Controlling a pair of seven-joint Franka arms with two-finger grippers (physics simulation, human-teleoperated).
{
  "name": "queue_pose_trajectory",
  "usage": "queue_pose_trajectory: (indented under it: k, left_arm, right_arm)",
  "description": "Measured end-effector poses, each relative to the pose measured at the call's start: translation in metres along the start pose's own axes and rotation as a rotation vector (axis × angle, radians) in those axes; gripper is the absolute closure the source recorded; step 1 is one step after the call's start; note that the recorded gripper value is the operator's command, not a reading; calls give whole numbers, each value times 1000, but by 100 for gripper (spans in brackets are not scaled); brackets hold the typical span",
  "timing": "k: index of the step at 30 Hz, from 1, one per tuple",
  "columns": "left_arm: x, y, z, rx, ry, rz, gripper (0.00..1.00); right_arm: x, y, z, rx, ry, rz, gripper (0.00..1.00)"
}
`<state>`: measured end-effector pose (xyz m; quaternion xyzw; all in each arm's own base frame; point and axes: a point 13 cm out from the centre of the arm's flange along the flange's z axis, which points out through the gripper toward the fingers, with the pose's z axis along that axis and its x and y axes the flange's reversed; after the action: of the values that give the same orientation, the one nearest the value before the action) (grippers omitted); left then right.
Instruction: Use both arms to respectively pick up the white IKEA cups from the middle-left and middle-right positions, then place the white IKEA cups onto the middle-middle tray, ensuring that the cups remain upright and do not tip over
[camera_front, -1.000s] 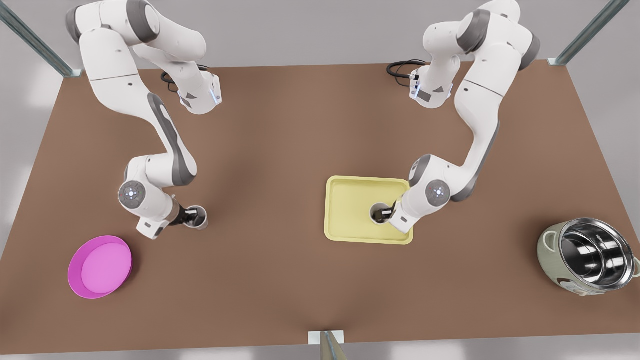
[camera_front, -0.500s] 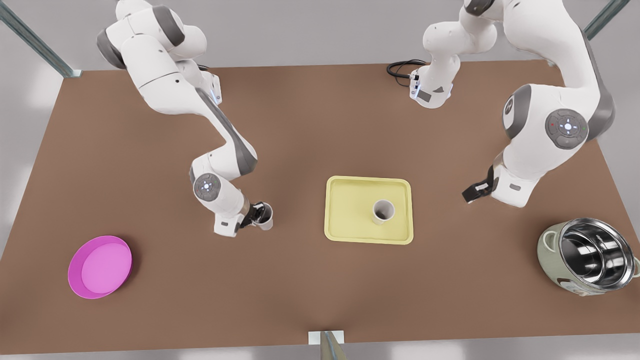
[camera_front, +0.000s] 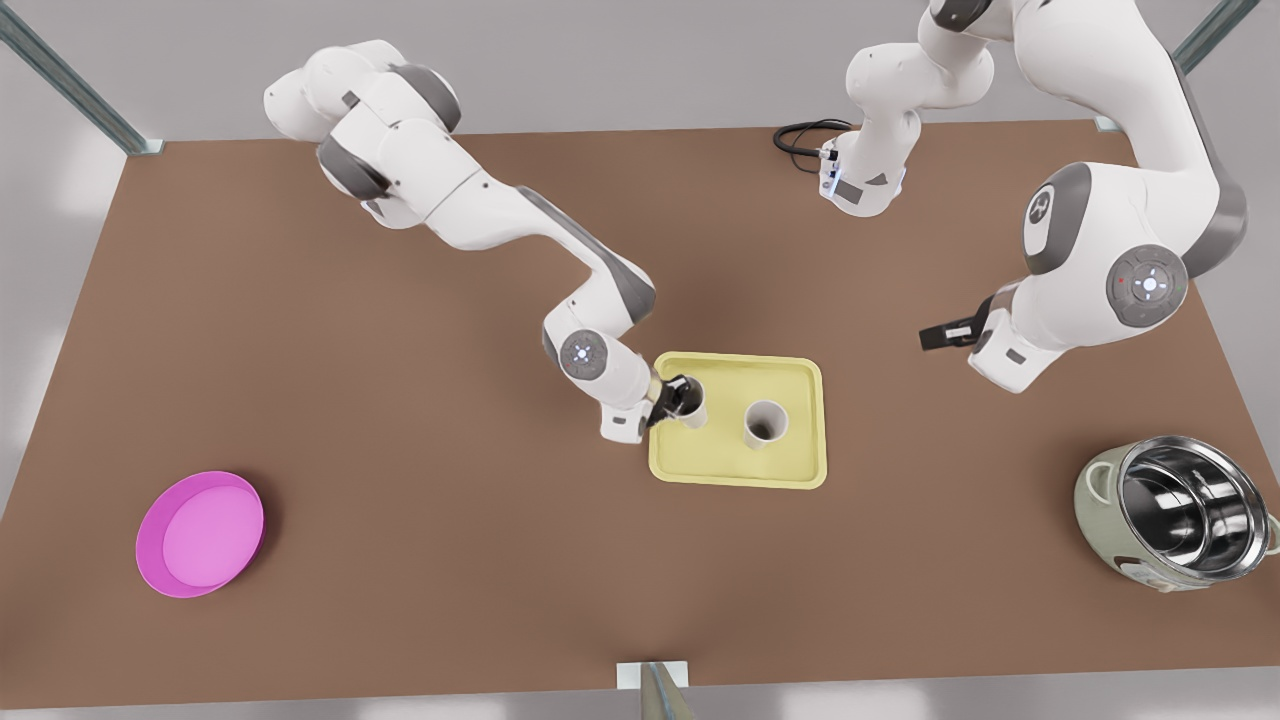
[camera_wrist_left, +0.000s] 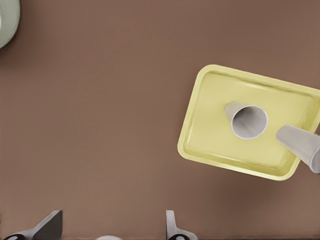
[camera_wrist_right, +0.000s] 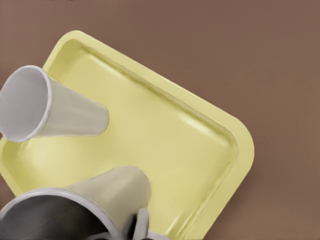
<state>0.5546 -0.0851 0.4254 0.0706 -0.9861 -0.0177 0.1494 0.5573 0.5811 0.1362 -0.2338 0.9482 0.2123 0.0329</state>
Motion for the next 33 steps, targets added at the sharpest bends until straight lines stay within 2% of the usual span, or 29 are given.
queue_pose_trajectory:
  k: [5,13,14,15,28,30,33]
  left_arm:
    - [3,0,2,-2,16,41,0]
    - [6,-2,2,-4,22,88,0]
    - [6,-2,2,-4,22,93,0]
    - [6,-2,2,-4,22,97,0]
    - [7,-4,3,-6,26,137,0]
    - [7,-4,3,-6,26,140,0]
    - [7,-4,2,-6,25,145,0]
  right_arm:
    - [1,5,10,-34,8,88,79]
    - [15,-17,31,-5,69,161,78]
    - [17,-19,34,-3,73,167,36]
    - [18,-20,36,0,76,172,0]
    - [11,-6,15,-4,66,214,0]
    - [3,-5,-5,-10,56,222,0]
    - [-17,-38,-76,-3,40,266,0]
